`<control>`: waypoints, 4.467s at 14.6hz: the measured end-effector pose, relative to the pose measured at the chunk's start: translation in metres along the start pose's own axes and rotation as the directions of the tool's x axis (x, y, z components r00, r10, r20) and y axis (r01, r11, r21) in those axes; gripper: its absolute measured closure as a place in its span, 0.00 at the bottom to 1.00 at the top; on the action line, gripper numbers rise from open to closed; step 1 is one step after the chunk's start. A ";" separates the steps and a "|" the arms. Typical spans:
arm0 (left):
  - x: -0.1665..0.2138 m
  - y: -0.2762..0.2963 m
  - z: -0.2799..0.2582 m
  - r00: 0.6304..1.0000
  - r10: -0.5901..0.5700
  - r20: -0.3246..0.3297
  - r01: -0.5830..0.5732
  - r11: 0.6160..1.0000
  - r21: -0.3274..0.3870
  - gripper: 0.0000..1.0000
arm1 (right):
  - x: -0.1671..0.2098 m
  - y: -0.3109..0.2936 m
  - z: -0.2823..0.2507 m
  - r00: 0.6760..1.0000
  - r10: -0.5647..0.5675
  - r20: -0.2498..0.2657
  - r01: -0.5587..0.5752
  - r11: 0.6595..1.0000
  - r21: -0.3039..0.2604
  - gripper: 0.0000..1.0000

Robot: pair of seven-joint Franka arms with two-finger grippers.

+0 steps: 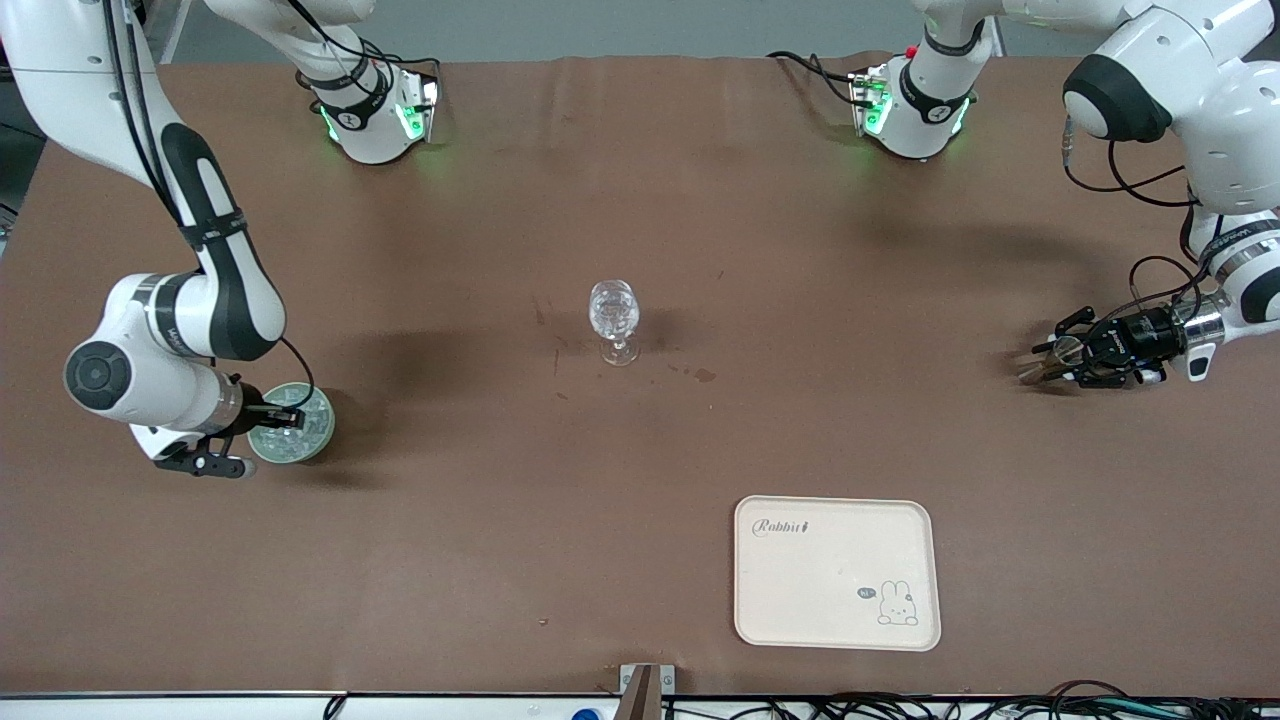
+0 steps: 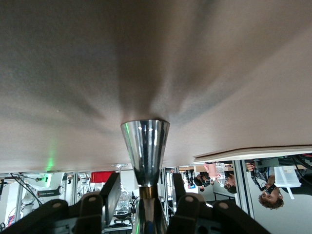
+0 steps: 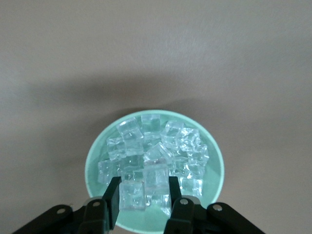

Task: Pour wine and add ice with both arms
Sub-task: 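Lift the ice with the right gripper while the left gripper lifts the jigger, then carry the silver jigger with the left gripper over the wine glass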

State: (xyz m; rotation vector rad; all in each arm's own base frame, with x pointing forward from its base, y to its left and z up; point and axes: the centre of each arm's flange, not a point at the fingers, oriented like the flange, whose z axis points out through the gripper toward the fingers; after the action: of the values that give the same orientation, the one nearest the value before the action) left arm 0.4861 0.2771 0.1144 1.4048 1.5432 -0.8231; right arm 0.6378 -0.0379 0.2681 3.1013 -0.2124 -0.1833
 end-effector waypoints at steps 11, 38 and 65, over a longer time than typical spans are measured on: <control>-0.003 -0.001 0.002 1.000 -0.001 0.031 0.001 1.000 0.003 0.79 | 0.004 0.010 -0.162 0.989 0.018 -0.143 -0.017 1.000 0.013 0.57; -0.318 0.048 0.184 0.980 0.108 0.165 -0.165 0.906 0.390 0.79 | -0.142 0.032 -0.371 0.985 0.032 -0.169 -0.027 0.999 0.030 0.57; -0.480 -0.033 0.524 0.879 0.272 -0.391 -0.076 0.891 0.448 0.79 | -0.142 0.031 -0.370 0.985 0.029 -0.167 -0.025 0.999 0.029 0.57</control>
State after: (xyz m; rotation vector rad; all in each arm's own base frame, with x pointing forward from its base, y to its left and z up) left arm 0.5337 -0.3970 0.3369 2.1458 1.5883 -0.7841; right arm 0.5383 -0.0415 0.6526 3.1163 -0.2535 0.0824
